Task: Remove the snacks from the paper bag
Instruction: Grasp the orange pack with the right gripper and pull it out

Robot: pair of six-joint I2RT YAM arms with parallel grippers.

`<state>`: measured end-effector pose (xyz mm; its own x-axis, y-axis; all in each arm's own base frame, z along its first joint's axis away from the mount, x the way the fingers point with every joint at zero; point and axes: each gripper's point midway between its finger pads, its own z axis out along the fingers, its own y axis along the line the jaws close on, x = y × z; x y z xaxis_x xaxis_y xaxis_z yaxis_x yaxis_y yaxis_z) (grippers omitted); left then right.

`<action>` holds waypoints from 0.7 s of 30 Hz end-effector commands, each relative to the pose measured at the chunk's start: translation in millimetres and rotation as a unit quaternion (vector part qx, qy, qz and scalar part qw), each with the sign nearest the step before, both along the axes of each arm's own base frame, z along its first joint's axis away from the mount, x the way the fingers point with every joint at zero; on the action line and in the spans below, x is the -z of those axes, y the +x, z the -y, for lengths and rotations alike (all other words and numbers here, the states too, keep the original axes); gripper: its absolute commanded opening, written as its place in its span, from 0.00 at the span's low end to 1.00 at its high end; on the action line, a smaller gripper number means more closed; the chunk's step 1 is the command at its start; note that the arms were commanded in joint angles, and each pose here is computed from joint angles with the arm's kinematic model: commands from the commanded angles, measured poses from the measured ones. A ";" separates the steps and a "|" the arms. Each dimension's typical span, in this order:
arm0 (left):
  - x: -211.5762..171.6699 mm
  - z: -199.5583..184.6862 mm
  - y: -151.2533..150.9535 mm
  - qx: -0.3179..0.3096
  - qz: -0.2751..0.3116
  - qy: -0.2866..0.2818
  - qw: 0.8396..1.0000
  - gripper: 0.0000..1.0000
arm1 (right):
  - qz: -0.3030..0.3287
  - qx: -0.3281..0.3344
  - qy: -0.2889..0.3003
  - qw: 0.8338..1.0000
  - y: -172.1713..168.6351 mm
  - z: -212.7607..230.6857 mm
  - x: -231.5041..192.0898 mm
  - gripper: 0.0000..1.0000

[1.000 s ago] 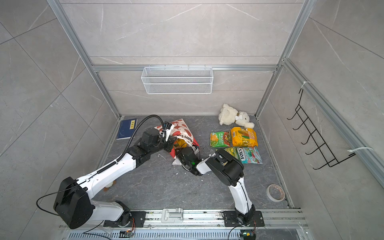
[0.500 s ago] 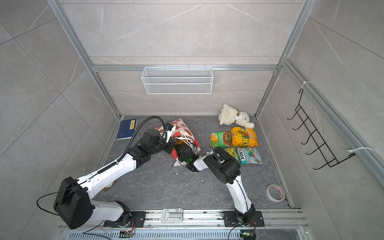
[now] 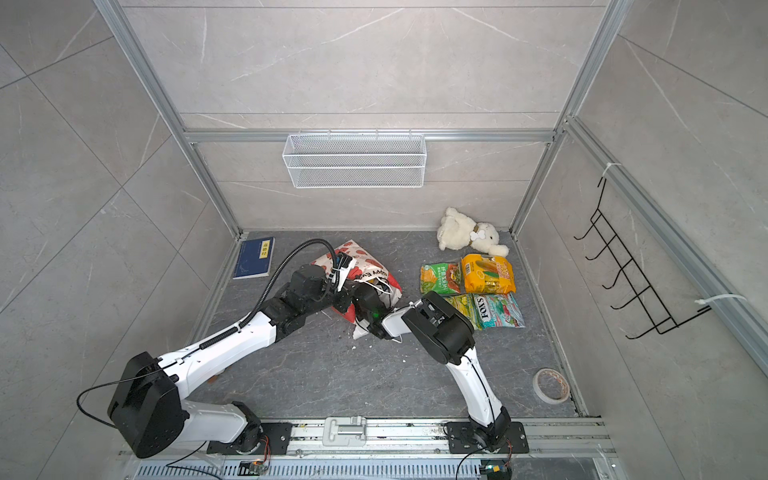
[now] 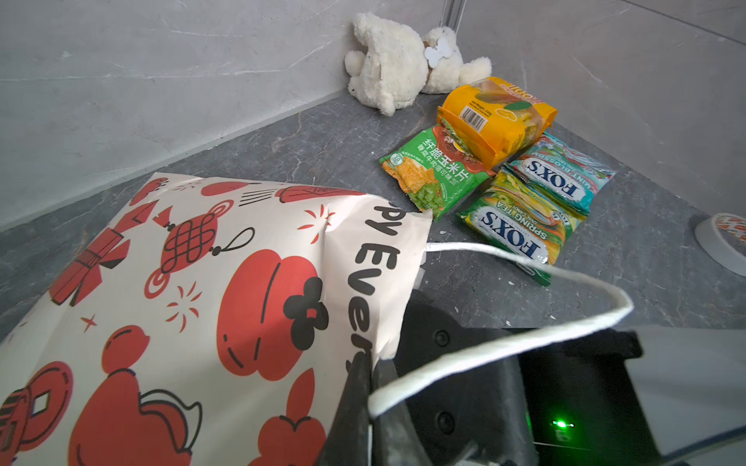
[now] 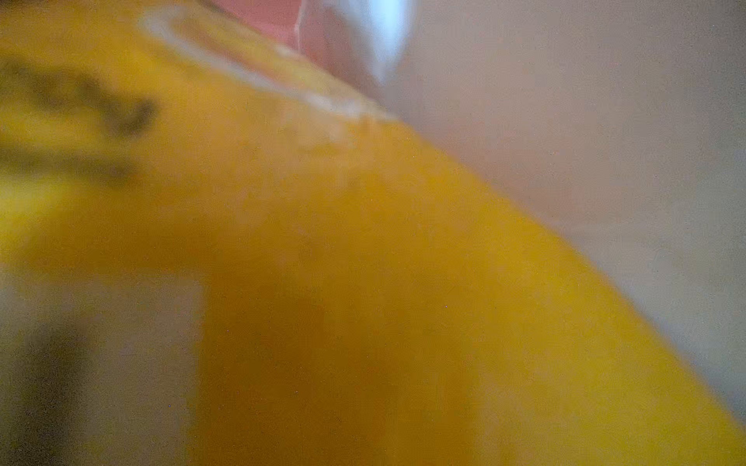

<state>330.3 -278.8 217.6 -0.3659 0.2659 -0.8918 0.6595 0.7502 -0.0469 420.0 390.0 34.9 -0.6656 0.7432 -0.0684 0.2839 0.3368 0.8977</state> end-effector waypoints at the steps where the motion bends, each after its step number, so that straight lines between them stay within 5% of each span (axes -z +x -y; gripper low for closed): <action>1: -17.4 -16.4 11.7 -0.048 0.048 0.006 0.998 0.00 | 0.002 -0.014 -0.027 1.000 -13.1 9.4 -7.5 0.00; 21: -12.9 -49.1 32.4 -0.125 0.052 0.037 0.990 0.00 | 0.041 -0.056 -0.083 0.994 -76.7 69.3 -53.8 0.00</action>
